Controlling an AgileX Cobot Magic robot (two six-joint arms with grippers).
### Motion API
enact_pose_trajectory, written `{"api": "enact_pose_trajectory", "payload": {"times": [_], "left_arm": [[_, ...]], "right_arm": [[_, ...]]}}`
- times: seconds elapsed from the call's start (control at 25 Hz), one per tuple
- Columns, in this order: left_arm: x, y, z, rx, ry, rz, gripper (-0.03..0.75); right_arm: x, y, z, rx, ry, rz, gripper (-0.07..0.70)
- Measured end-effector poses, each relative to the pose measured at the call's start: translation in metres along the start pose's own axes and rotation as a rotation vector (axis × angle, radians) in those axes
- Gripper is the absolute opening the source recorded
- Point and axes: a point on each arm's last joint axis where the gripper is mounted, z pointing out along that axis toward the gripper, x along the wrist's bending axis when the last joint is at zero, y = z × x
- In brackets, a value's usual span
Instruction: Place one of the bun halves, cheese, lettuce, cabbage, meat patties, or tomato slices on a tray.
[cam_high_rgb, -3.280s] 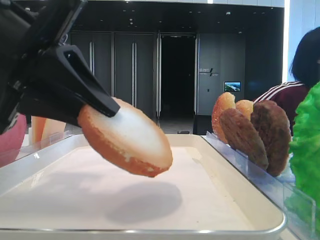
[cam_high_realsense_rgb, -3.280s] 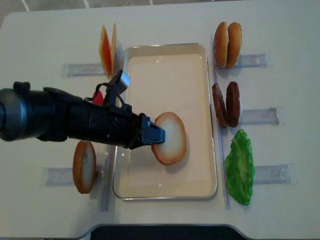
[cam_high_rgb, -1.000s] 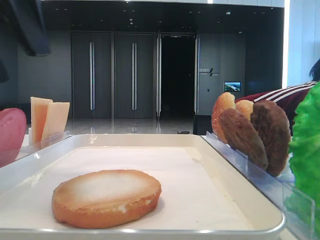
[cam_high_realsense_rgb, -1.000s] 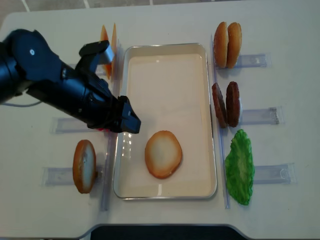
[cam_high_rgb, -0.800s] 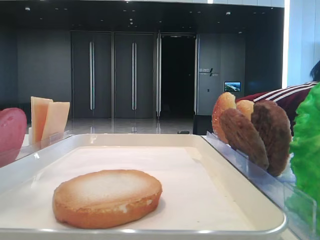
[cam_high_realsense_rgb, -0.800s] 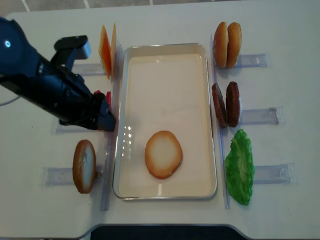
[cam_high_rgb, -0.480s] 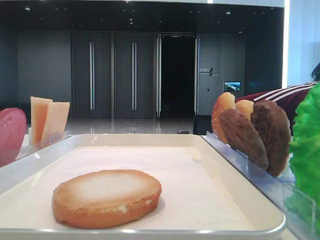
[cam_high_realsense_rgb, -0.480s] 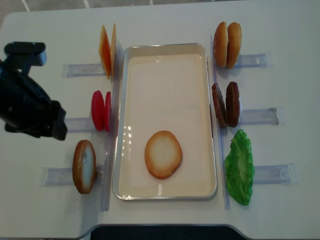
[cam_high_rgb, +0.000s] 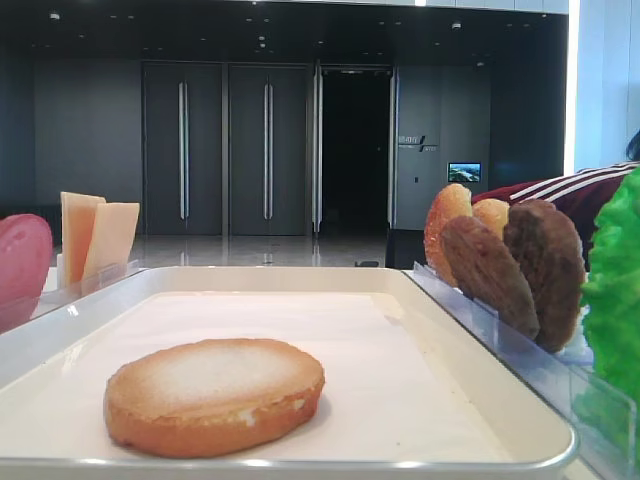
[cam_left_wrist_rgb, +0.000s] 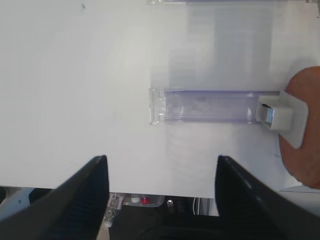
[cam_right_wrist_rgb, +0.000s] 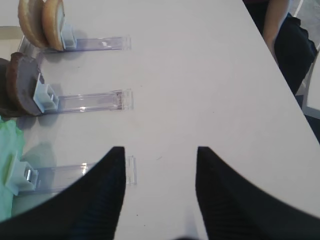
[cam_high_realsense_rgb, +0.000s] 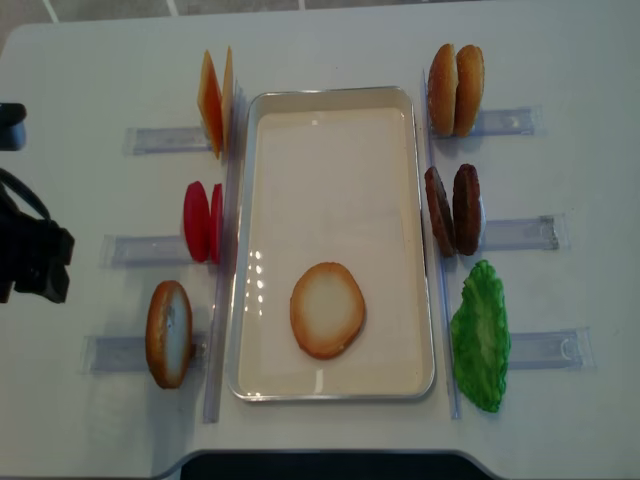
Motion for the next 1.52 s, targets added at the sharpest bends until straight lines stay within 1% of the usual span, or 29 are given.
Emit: {"api": "enact_pose_trajectory", "payload": {"times": [0.12, 0.28, 0.44, 0.56, 0.64, 0.84, 0.92, 1.0, 1.28, 1.52], "left_arm": [[0.001, -0.02, -0.006, -0.044, 0.003, -0.006, 0.509], [-0.001, -0.055, -0.006, -0.088, 0.0, -0.015, 0.509], [-0.002, -0.091, -0.002, -0.153, 0.001, -0.032, 0.509], [-0.003, -0.114, -0.001, -0.237, 0.001, -0.042, 0.509], [-0.004, -0.126, -0.001, -0.312, -0.005, -0.05, 0.509], [-0.004, -0.143, -0.012, -0.541, -0.016, -0.087, 0.508], [-0.004, -0.149, -0.015, -0.596, -0.017, -0.094, 0.507], [-0.004, -0.154, -0.016, -0.63, -0.018, -0.1, 0.506], [-0.004, -0.168, -0.015, -0.702, -0.015, -0.113, 0.503], [-0.003, -0.186, -0.019, -0.816, -0.013, -0.13, 0.498]], "right_arm": [[0.0, 0.0, 0.0, 0.0, 0.0, 0.0, 0.345], [0.0, 0.0, 0.0, 0.0, 0.0, 0.0, 0.345], [0.0, 0.0, 0.0, 0.0, 0.0, 0.0, 0.345], [0.0, 0.0, 0.0, 0.0, 0.0, 0.0, 0.345], [0.0, 0.0, 0.0, 0.0, 0.0, 0.0, 0.345], [0.0, 0.0, 0.0, 0.0, 0.0, 0.0, 0.345], [0.0, 0.0, 0.0, 0.0, 0.0, 0.0, 0.345], [0.0, 0.0, 0.0, 0.0, 0.0, 0.0, 0.345], [0.0, 0.0, 0.0, 0.0, 0.0, 0.0, 0.345], [0.0, 0.0, 0.0, 0.0, 0.0, 0.0, 0.345]]}}
